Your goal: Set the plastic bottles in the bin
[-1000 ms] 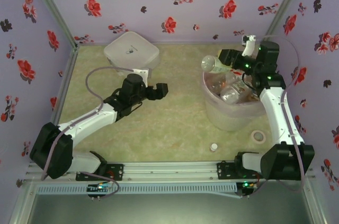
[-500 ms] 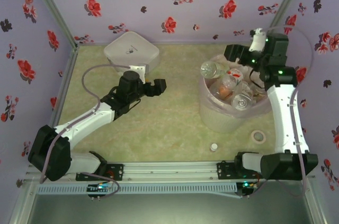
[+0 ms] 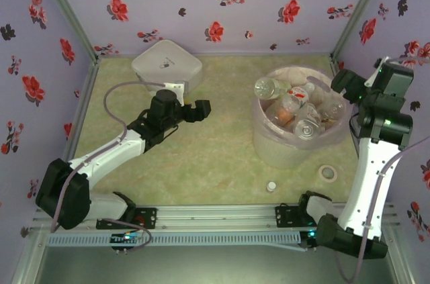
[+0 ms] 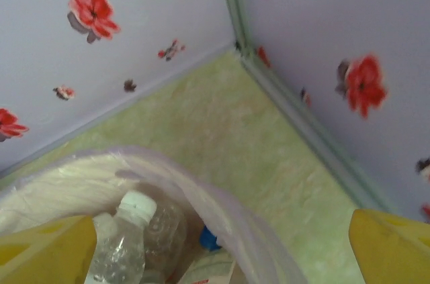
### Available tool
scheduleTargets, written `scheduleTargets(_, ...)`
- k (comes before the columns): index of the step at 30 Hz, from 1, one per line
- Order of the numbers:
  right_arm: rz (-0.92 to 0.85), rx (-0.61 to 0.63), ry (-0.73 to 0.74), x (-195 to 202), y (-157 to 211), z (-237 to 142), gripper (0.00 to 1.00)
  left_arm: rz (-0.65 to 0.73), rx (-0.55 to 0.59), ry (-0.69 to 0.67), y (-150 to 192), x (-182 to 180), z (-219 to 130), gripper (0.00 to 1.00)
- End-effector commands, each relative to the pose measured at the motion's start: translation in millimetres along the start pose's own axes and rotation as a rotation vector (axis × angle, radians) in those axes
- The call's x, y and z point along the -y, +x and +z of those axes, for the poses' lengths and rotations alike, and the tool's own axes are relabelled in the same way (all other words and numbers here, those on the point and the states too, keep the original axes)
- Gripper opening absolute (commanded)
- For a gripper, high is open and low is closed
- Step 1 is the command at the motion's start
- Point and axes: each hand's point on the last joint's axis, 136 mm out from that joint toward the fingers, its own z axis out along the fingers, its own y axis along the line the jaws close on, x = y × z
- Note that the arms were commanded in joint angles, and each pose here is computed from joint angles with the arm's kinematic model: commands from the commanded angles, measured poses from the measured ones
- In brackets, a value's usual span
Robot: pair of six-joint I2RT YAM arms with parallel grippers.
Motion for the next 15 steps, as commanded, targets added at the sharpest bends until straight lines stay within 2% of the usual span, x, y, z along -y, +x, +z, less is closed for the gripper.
scheduleTargets(1, 0.111, -0.136, -0.175, -19.8, 35.7, 9.0, 0.99, 0.010, 0.007, 0.011, -6.9, 1.4, -1.4, 0.96)
scheduleTargets(5, 0.141, -0.205, -0.218, -22.9, 57.9, 18.2, 0.99, 0.002, 0.009, -0.002, -5.9, -5.2, -5.2, 0.95)
scheduleTargets(7, 0.181, -0.229, -0.295, -33.3, 65.6, 25.1, 0.99, -0.003, 0.009, -0.008, -5.9, -8.2, -5.2, 0.96)
scheduleTargets(10, 0.242, -0.248, -0.409, -52.7, 71.3, 35.5, 0.95, -0.017, 0.020, -0.016, -9.3, -11.8, -6.7, 0.95)
scheduleTargets(15, 0.202, -0.289, -0.516, -98.3, 84.0, 48.0, 0.92, -0.038, 0.056, -0.035, -21.0, -20.6, -18.7, 0.95)
